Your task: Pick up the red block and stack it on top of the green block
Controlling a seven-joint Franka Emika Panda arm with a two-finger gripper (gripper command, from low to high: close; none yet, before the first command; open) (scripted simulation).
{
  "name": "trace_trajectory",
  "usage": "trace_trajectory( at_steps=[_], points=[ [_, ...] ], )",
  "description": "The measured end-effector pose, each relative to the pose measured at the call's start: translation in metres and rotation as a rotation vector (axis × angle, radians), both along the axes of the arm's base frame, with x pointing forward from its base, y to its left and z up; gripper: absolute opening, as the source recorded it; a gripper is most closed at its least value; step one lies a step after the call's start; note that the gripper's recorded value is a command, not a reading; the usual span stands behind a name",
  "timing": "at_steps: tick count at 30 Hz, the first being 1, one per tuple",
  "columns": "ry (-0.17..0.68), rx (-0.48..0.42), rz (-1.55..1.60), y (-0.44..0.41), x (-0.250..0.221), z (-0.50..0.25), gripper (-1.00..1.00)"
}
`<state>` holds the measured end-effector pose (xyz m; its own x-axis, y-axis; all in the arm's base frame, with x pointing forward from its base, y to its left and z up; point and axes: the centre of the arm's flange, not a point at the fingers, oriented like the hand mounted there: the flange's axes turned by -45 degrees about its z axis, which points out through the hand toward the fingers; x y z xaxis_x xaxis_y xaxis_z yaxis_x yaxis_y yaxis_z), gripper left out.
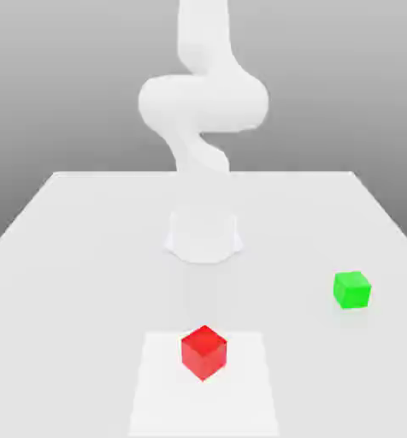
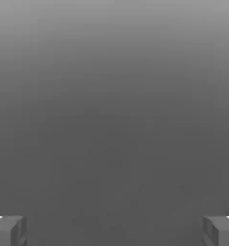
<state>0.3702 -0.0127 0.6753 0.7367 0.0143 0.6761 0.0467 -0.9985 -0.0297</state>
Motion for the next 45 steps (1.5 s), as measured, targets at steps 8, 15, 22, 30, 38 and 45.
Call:
trace_trajectory(
  at_steps=[8, 15, 22, 30, 38, 45],
  points=[
    [0.194, 0.016, 0.184, -0.010, 0.060, -0.134, 0.00],
    [0.361, -0.025, 0.335, 0.004, 0.077, -0.255, 0.00],
    [0.513, -0.113, 0.478, 0.018, 0.061, -0.361, 0.00],
    [0.655, -0.261, 0.623, 0.017, 0.018, -0.447, 0.00],
    [0.675, -0.324, 0.660, 0.010, 0.013, -0.468, 0.00],
    [0.668, -0.334, 0.667, 0.012, 0.018, -0.485, 0.00]
  ],
)
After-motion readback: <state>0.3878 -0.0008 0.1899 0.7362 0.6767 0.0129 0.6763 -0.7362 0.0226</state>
